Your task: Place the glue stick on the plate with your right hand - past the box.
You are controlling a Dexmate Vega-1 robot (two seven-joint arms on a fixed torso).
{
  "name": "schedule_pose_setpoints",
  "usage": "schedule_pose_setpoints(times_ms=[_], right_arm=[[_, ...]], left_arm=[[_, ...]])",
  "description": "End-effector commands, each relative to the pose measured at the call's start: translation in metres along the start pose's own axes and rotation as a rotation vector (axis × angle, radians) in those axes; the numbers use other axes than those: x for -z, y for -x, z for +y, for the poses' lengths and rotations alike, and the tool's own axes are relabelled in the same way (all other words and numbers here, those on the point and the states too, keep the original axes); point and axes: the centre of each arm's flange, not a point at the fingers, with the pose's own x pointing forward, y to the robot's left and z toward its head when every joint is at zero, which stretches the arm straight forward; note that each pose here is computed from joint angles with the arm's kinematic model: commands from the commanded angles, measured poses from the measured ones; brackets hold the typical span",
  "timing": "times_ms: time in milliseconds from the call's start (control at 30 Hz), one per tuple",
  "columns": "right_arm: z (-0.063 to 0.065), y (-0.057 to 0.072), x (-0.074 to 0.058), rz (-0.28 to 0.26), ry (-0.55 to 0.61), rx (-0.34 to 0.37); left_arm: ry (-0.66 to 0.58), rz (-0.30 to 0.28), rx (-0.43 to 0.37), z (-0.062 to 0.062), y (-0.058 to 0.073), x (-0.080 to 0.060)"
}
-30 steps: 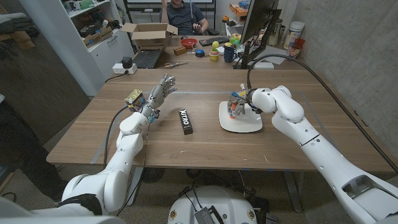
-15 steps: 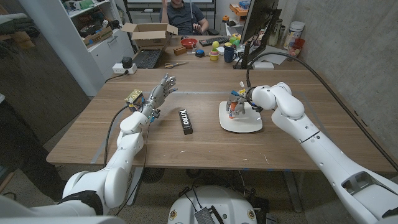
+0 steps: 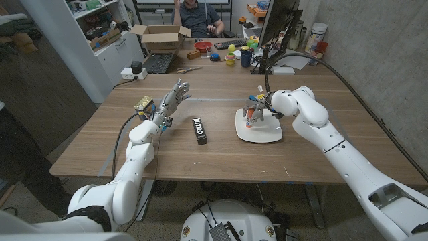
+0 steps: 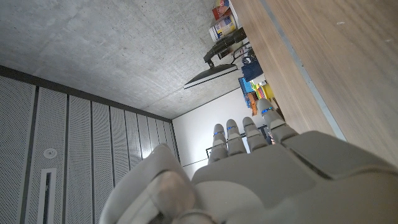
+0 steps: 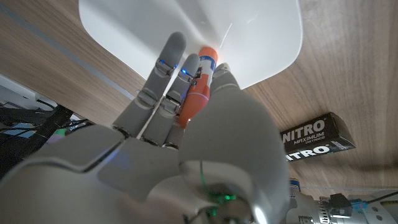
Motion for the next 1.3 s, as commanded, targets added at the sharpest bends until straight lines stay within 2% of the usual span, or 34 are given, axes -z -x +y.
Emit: schedule_pose_setpoints(times_ms=[33, 533, 833, 1300], right_arm=[[-0.004, 0.005, -0.001, -0.01, -0.006, 0.024], [-0.014, 0.011, 0.0, -0.011, 0.007, 0.08], [-0.018, 0.014, 0.001, -0.022, -0.01, 0.088], [-0.027, 0.024, 0.004, -0.023, -0.015, 0.125]], left_arm=[[0.005, 0.0, -0.006, 0.0, 0.003, -0.001], [0.004, 0.002, -0.004, 0.0, 0.002, -0.001], [-0.001, 0.001, -0.002, 0.0, 0.001, -0.001], [-0.004, 0.003, -0.002, 0.0, 0.002, -0.002]])
